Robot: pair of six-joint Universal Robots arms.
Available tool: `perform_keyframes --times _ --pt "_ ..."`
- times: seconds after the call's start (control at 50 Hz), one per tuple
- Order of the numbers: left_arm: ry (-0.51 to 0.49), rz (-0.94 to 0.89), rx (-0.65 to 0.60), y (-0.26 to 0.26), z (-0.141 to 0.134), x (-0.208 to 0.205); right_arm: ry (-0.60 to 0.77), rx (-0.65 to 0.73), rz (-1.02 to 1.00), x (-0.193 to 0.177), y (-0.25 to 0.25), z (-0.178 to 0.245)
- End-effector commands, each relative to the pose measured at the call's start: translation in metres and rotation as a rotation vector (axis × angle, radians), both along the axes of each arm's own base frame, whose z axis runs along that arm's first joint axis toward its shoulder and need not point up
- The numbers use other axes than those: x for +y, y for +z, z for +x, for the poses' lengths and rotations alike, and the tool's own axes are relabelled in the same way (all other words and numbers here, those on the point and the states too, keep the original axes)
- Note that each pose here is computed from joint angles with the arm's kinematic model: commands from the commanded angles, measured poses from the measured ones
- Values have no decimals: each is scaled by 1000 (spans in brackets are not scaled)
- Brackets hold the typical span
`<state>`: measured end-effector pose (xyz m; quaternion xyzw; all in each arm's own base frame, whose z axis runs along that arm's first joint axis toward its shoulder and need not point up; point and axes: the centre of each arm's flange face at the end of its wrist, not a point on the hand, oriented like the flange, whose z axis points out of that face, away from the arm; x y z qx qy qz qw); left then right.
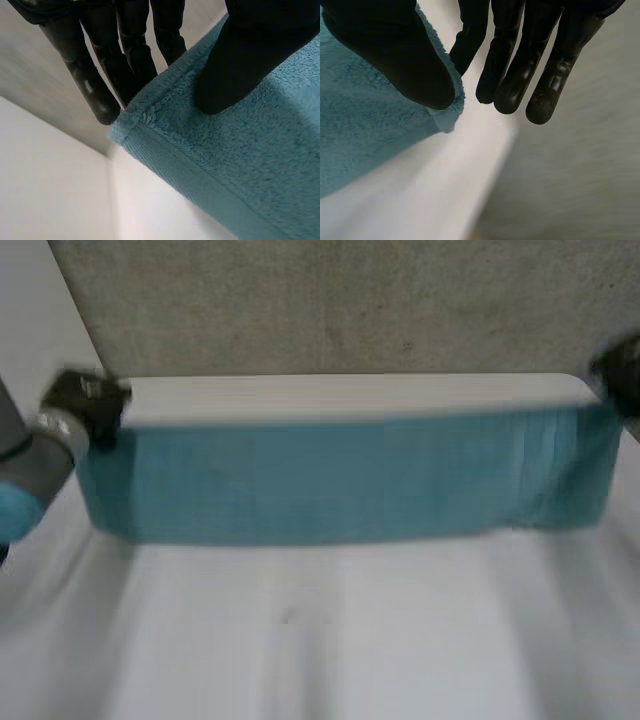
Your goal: Fold the laundry
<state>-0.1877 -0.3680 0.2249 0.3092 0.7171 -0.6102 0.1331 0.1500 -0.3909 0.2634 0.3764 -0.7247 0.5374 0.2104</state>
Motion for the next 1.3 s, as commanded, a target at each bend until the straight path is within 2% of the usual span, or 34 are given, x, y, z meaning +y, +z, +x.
perform_keyframes --times 0.02,0.04,0.06,0.1,0.16,0.22,0.3,0.38,0.46,0.48,0.5,0.52,0.54,0.56,0.58,0.62,0.66,0.76,0.82,0.92,0.96,1.0,1.02,1.04,1.06,1.1,1.14,1.22,1.3 --pt "-45 -739 196 159 -25 -35 16 -225 -859 -33 159 27" --pt "-53 -889 258 189 -23 -29 16 -225 -860 -33 159 27" --pt "-53 -890 258 190 -23 -29 24 -254 -951 -27 178 26" --pt "-76 -1032 336 219 -20 -19 31 -270 -1005 -17 191 26" --pt "-72 -992 345 215 -17 -20 31 -267 -992 -4 193 24" --pt "-71 -945 343 207 -17 -21 34 -264 -905 -6 166 25" --pt "-64 -778 346 165 -17 -27 32 -258 -813 -8 137 27" --pt "-47 -667 364 129 -11 -30 59 -239 -639 -7 81 30" --pt "-21 -469 364 61 -9 -27 96 -230 -518 -2 43 32" --pt "-14 -407 355 37 -10 -25 108 -229 -454 1 22 33" --pt "-14 -407 355 37 -10 -25 119 -227 -378 2 -4 33" --pt "-4 -343 343 11 -9 -23 119 -227 -377 2 -4 33" --pt "-4 -342 343 11 -9 -23 130 -222 -297 4 -33 35" --pt "4 -288 333 -12 -9 -21 138 -217 -229 6 -57 37" --pt "11 -239 321 -33 -8 -17 138 -217 -228 6 -57 37" --pt "17 -197 311 -49 -8 -13 117 -210 -133 9 -90 35" --pt "22 -159 304 -61 -7 -8 114 -207 -96 12 -102 35" --pt "35 -90 290 -76 -3 10 100 -200 -30 22 -111 31" --pt "37 -89 280 -63 0 24 100 -185 4 36 -94 29" --pt "71 -13 208 -52 16 54 95 -145 105 66 -65 21" --pt "106 67 131 -42 31 76 76 -116 156 75 -60 11" --pt "113 121 83 -37 37 91 60 -75 212 84 -56 0" --pt "118 170 32 -32 42 105 60 -19 262 95 -51 -10" --pt "118 171 31 -32 42 105 68 47 326 108 -50 -19" --pt "125 209 -12 -28 48 116 68 47 327 108 -50 -19" --pt "135 225 -40 -23 54 121 111 175 444 130 -52 -34" --pt "135 229 -46 -20 58 123 130 209 462 133 -52 -38" --pt "62 223 -14 -18 54 120 129 197 432 127 -51 -41" --pt "33 237 6 -25 53 109 121 180 323 108 -51 -40"
